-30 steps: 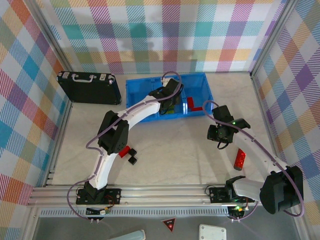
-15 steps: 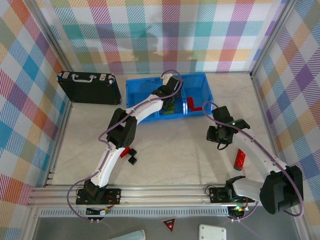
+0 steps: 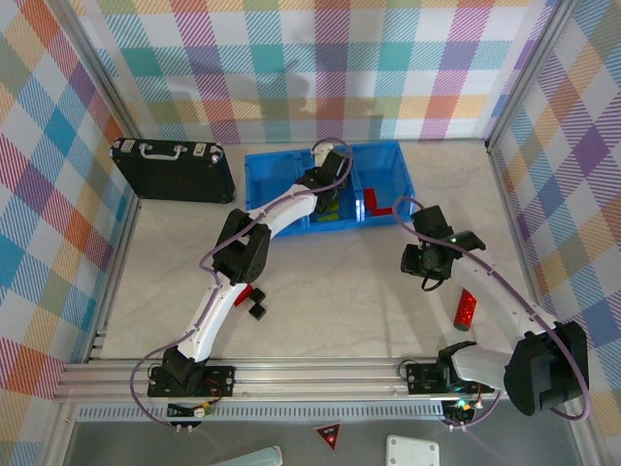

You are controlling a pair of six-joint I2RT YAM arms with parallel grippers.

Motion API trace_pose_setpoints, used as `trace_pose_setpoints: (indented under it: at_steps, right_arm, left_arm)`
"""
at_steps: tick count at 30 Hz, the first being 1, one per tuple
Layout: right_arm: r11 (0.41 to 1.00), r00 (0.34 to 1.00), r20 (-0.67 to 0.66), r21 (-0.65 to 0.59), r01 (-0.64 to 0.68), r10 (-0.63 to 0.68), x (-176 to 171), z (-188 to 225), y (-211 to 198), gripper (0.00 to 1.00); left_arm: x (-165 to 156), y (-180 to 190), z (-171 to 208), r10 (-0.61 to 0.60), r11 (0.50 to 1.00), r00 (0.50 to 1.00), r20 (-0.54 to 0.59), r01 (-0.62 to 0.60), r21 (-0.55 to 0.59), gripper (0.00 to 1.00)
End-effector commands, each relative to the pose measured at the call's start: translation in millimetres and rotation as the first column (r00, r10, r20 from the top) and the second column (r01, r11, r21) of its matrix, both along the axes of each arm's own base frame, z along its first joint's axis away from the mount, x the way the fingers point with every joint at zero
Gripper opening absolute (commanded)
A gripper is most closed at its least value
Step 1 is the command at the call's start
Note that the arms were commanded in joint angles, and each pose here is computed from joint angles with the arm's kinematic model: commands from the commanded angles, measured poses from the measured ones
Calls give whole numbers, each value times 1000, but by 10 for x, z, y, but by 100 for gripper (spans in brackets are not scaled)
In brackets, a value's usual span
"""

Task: Sort the legos into containers by color
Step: Place the lego in the container.

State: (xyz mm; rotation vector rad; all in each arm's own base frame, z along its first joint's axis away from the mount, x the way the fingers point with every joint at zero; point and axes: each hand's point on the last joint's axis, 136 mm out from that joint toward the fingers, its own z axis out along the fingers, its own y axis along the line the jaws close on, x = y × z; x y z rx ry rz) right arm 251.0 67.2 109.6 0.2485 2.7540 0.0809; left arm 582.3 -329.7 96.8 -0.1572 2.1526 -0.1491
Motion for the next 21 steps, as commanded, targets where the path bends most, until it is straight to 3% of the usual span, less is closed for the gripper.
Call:
trace_pose_setpoints:
  at_steps: [1, 10, 21]
  right_arm:
    - [1000, 1000, 16, 16, -12, 12, -4, 25, 11, 44]
    - [999, 1000, 23, 29, -21, 20, -6, 55, 34, 44]
    - [994, 996, 17, 67, -86, 85, -4, 64, 144, 44]
  left_arm:
    - [78, -86, 431, -21, 998, 996, 87, 26, -55, 74]
    - [-63, -156, 845, -78, 993, 990, 120, 88, -77, 71]
    - [-498, -116, 942, -172, 982, 985, 33, 174, -75, 68]
